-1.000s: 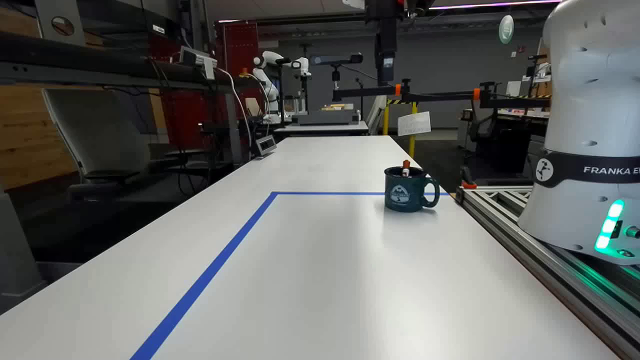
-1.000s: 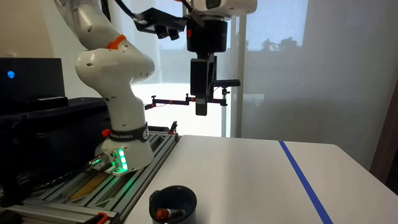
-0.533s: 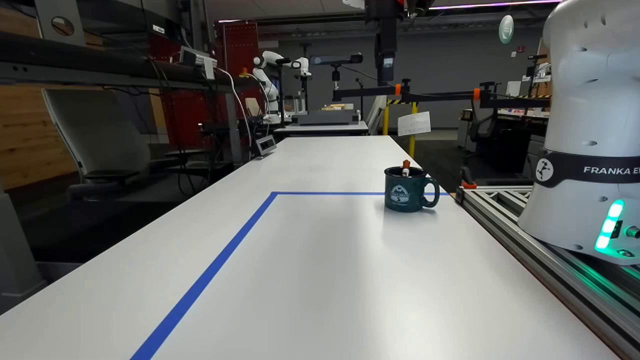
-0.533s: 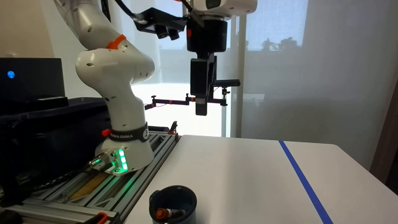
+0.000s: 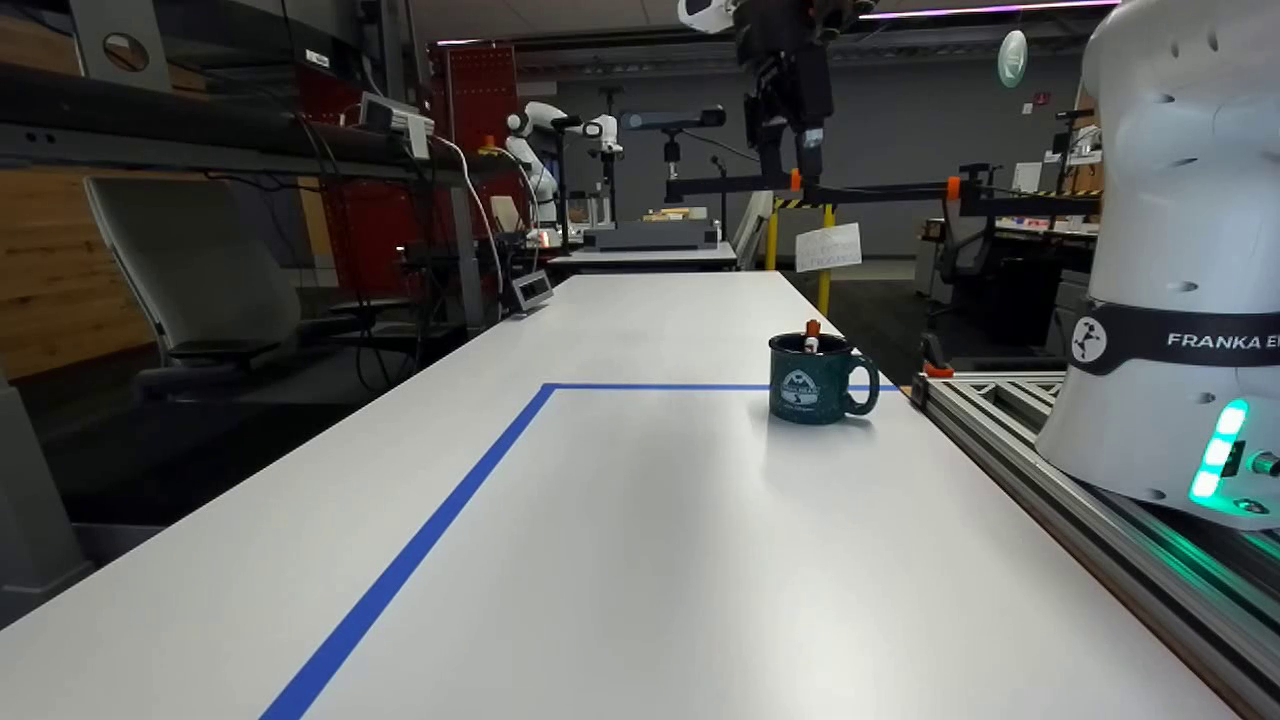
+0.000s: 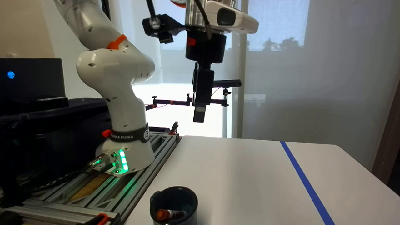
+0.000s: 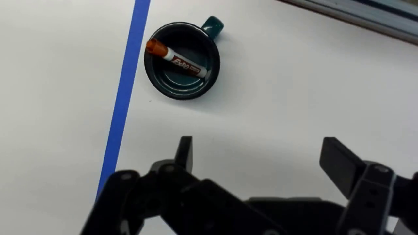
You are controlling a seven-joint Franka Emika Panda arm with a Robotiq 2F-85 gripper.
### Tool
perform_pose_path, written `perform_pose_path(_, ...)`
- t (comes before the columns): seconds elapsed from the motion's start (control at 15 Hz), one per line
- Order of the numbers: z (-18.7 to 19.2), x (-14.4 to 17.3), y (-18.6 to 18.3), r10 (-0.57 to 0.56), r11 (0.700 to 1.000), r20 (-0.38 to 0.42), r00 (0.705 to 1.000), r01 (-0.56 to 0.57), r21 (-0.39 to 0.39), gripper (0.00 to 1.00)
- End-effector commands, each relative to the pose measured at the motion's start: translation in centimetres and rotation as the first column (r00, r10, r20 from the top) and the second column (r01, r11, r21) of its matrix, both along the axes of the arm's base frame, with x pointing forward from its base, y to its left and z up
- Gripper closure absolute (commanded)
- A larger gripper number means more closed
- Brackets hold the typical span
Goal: Put the marker on the table.
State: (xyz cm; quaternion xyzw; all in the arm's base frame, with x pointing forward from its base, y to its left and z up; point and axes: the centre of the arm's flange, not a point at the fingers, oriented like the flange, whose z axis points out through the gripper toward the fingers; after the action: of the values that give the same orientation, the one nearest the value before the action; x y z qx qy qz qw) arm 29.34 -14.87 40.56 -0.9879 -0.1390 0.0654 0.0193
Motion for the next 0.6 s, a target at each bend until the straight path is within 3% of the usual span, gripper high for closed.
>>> perform_pose_path(0.0, -1.9, -0.4, -1.6, 0.177, 0.982, -0.064, 0.982, -0.181, -0.061, 0.00)
perform_pose_path(0.2, -3.5, -0.4, -2.9, 0.310, 0.940, -0.124, 0.943, -0.324, -0.108, 0.00)
perform_pose_path(0.53, -7.7, -0.4, -4.5, 0.446, 0.863, -0.138, 0.884, -0.466, -0.195, 0.00)
